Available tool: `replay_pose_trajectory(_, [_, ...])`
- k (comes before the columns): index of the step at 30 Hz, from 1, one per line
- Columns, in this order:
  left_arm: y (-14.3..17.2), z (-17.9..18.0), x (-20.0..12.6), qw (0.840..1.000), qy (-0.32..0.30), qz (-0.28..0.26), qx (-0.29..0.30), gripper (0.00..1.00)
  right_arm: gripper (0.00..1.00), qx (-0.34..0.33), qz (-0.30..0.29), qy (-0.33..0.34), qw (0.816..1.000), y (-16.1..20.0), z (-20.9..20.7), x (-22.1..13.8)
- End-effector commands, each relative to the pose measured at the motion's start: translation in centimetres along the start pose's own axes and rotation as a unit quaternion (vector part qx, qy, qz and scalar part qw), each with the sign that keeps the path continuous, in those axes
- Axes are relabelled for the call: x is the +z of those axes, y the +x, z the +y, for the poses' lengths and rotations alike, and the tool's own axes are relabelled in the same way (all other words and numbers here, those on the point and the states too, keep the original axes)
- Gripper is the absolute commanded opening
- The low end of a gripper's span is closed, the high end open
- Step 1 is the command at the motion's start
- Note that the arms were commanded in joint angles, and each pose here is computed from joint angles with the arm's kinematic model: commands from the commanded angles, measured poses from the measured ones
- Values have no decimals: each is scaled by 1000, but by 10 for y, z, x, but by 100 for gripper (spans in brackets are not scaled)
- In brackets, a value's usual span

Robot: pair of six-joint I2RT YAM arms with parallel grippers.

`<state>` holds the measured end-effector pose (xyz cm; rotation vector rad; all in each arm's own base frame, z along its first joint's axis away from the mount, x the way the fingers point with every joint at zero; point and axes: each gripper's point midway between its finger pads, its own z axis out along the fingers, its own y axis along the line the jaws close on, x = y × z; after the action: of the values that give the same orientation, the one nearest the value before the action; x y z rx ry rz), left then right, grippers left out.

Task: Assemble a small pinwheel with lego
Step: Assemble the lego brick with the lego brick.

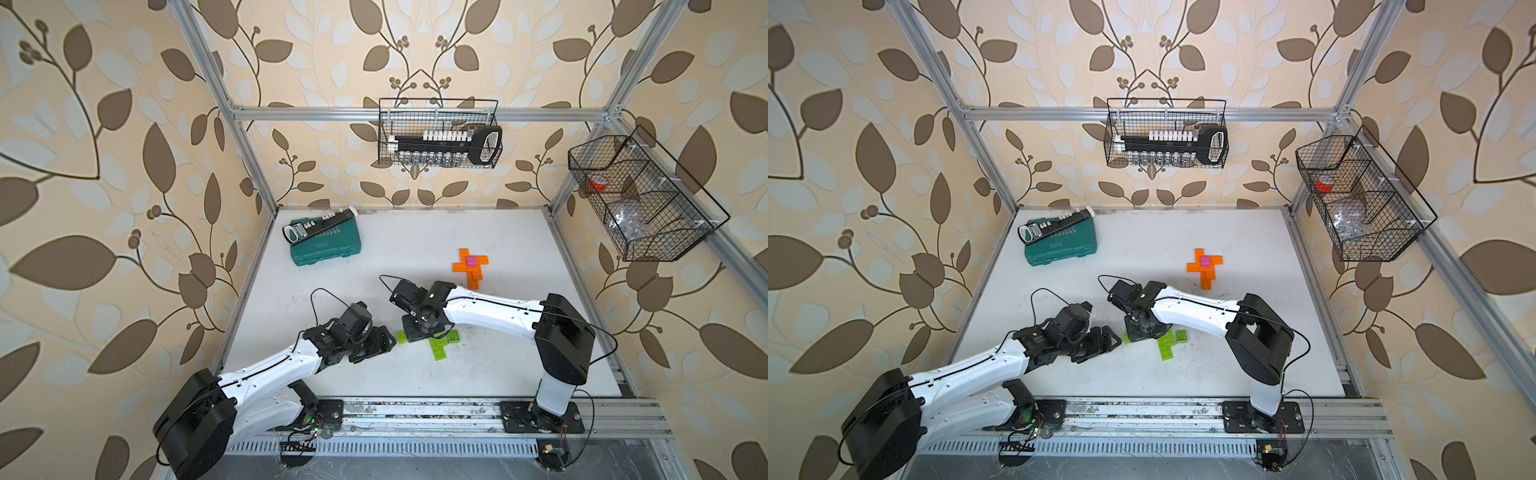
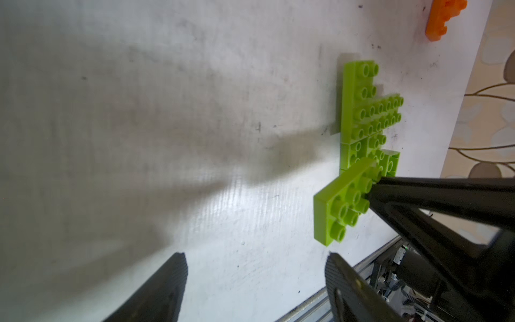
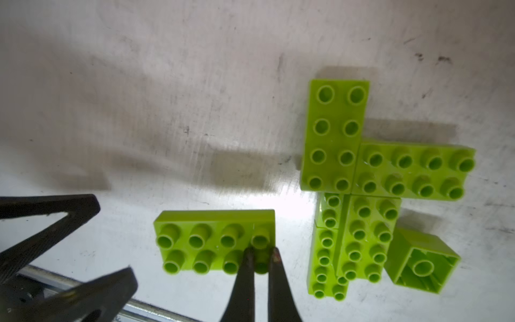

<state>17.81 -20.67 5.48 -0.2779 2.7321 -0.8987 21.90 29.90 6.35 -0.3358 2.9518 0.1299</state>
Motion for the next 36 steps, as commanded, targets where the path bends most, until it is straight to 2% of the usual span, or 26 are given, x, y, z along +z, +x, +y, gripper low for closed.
replay_pose_trajectory(1, [-16, -21, 2, 999, 20, -36, 2, 80, 5, -10, 22, 17, 1000, 11, -19, 1])
replay_pose_trajectory(16, [-13, -22, 10, 1000, 11, -28, 8, 81, 5, -13, 40, 27, 999, 9, -38, 15])
replay_pose_trajectory(36, [-12, -17, 13, 1000, 3, -25, 8, 81, 4, -15, 48, 39, 998, 2, -44, 28])
